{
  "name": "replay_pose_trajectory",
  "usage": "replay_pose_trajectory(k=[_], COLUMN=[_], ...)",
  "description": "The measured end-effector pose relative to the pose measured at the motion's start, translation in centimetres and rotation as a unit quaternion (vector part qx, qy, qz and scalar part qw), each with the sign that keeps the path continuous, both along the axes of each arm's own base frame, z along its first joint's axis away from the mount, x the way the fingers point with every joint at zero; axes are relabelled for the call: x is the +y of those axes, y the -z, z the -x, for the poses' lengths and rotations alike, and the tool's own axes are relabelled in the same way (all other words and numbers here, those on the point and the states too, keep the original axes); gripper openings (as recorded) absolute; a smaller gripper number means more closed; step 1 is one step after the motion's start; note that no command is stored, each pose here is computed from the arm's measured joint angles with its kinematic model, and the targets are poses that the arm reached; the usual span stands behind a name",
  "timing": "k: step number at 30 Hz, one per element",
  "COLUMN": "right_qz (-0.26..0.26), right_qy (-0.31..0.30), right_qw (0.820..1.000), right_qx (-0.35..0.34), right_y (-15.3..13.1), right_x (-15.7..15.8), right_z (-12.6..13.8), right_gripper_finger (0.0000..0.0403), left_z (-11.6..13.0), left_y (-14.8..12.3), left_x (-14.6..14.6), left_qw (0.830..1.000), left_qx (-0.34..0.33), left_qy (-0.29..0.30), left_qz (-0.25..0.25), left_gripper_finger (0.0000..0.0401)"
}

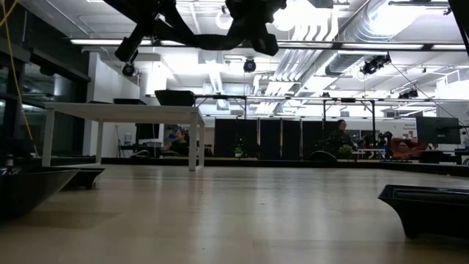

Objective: Pick & Place Mini shaped plates
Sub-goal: Stack the black leaf shaped plate on top of the black leaf shaped plate on the shelf

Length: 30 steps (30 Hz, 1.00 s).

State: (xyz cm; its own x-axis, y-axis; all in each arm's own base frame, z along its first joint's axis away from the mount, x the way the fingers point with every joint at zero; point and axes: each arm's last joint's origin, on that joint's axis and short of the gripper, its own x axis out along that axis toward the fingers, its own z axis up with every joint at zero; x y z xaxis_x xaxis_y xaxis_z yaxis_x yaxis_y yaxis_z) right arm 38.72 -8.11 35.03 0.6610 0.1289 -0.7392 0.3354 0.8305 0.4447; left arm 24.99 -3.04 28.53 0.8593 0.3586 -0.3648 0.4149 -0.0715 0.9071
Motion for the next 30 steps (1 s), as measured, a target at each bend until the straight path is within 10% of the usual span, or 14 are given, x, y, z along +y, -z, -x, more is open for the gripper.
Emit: replay_pose_trajectory(k=[18, 24, 30], right_qz=[0.022, 0.067, 0.113], right_qy=[0.013, 0.055, 0.09], right_qw=[0.997, 0.992, 0.986], right_qx=[-0.078, -0.093, -0.079], right_y=[-4.4, -7.4, -9.1], right_x=[-1.6, -2.4, -2.8], right_z=[3.3, 7.2, 10.6], right_gripper_finger=[0.0218, 0.0224, 0.0225], left_z=[0.1, 0.6, 1.5], left_y=[-0.4, -1.1, -1.8], left_x=[0.5, 1.2, 1.7], left_qw=[0.989, 0.929, 0.831], left_qx=[-0.069, -0.196, -0.338], left_qy=[-0.119, -0.294, -0.41], left_qz=[0.062, 0.107, 0.167], left_gripper_finger=[0.0, 0.0, 0.0])
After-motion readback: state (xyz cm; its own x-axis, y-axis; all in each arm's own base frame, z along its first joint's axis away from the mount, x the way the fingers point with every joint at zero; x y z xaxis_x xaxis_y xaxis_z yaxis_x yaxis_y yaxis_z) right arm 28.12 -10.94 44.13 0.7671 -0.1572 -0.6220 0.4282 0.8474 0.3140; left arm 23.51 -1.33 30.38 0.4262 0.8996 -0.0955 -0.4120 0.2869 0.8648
